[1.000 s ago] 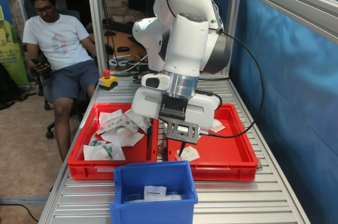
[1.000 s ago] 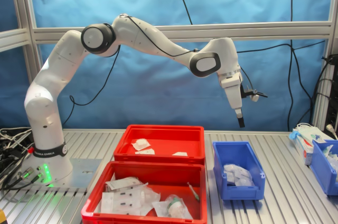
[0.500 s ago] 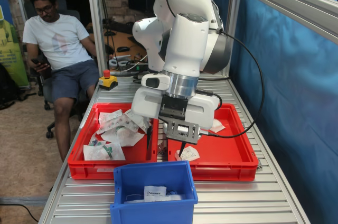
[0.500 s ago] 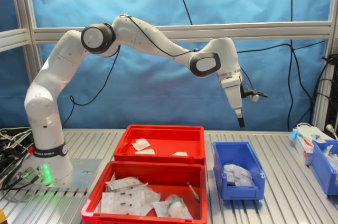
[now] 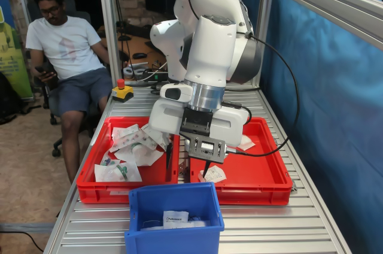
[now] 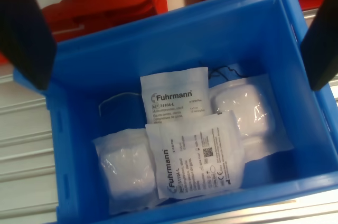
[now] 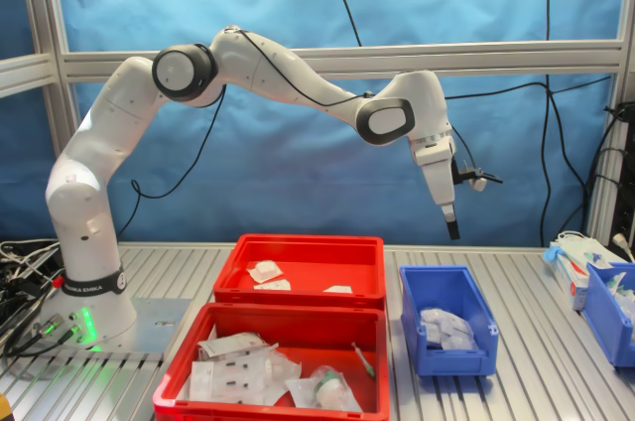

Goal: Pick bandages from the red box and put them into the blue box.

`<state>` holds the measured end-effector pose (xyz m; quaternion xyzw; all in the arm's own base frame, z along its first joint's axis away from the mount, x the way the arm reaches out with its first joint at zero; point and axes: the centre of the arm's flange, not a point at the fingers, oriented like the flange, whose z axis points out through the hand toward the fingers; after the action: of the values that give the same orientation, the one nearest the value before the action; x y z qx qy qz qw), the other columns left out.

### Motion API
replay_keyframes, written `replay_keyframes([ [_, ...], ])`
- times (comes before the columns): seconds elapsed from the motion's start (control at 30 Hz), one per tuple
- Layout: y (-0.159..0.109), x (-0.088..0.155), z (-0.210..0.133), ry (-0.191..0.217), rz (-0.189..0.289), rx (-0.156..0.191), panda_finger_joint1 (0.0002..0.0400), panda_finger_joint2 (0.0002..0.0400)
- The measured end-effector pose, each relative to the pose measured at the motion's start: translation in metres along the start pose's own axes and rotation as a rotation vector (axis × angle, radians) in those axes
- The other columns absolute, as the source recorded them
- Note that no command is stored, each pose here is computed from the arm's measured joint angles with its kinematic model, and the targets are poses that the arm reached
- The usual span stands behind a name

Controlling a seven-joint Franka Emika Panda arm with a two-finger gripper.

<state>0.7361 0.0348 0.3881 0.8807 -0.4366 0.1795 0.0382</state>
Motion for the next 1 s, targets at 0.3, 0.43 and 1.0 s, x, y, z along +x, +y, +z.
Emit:
replay_keyframes([
  [0.3, 0.0, 0.0, 0.0, 0.0, 0.0, 0.0, 0.04, 0.04],
  [0.43, 0.0, 0.0, 0.0, 0.0, 0.0, 0.0, 0.04, 0.04],
  [1.0, 0.0027, 0.0016, -0.0062, -0.003, 0.005, 0.006, 0.04, 0.04],
])
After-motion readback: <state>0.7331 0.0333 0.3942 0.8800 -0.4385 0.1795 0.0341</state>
